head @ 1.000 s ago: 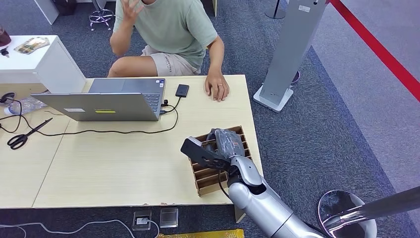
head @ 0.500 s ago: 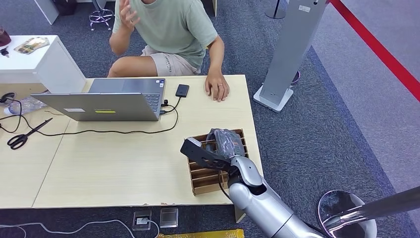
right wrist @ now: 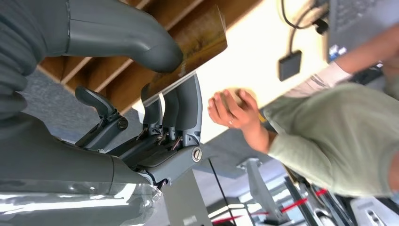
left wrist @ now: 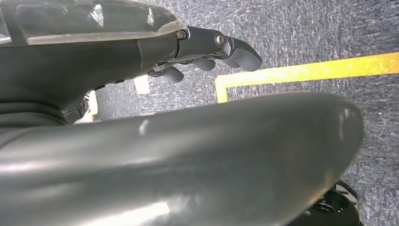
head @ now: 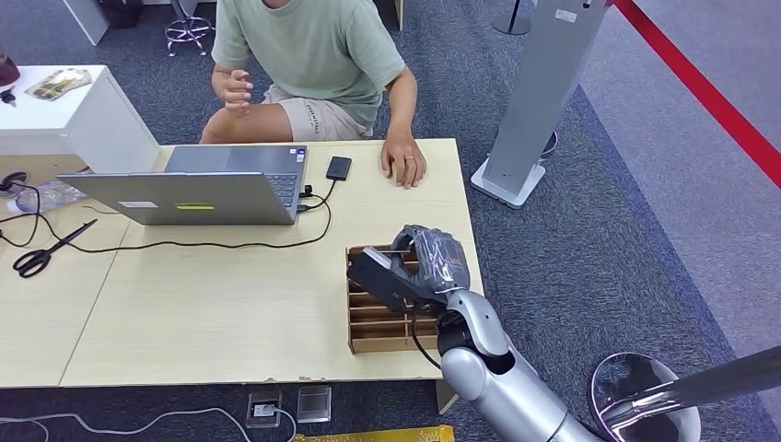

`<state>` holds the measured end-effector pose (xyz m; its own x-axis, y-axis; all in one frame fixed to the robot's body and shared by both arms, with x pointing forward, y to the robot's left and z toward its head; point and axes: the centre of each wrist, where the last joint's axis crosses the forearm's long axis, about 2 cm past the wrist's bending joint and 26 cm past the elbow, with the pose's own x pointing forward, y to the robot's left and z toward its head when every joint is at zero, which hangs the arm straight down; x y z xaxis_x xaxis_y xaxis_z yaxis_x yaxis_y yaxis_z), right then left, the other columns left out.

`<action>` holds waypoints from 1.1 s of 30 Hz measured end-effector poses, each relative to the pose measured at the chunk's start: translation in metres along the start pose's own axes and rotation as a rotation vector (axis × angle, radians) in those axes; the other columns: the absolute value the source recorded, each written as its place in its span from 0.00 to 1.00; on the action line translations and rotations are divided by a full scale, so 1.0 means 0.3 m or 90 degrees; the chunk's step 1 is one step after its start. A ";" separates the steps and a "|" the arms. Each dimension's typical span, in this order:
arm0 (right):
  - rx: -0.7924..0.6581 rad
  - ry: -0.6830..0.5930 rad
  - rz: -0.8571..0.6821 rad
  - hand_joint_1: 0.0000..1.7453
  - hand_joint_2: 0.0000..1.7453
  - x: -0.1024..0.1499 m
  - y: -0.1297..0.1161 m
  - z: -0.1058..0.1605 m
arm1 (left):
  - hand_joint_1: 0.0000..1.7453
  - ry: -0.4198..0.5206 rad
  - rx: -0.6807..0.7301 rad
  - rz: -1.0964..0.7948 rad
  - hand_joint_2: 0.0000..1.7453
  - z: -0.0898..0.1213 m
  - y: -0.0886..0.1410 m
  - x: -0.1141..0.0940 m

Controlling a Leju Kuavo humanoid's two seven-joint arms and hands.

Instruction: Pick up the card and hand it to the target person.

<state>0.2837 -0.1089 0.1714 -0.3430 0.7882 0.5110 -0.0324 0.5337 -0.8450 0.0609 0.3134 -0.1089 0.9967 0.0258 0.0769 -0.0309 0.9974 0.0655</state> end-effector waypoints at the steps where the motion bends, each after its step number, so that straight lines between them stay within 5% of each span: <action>1: -0.008 -0.004 -0.004 0.97 1.00 0.003 -0.012 0.004 | 0.00 0.000 0.000 0.000 0.00 0.000 0.000 0.000; 16: -0.039 -0.044 -0.034 0.97 1.00 0.015 -0.096 0.022 | 0.00 -0.002 -0.005 -0.005 0.00 0.000 -0.001 0.000; 24: -0.038 -0.074 0.003 0.97 1.00 -0.008 -0.169 -0.210 | 0.00 -0.025 -0.010 -0.024 0.00 0.001 -0.001 0.009; 33: -0.034 -0.008 0.084 0.97 1.00 -0.069 -0.226 -0.404 | 0.00 -0.013 -0.009 -0.027 0.00 0.001 0.001 0.010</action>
<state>0.4067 -0.1243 0.2372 -0.3534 0.8489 0.3930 0.0636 0.4409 -0.8953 0.0637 0.3137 -0.1085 0.9954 -0.0176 0.0941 0.0124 0.9984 0.0557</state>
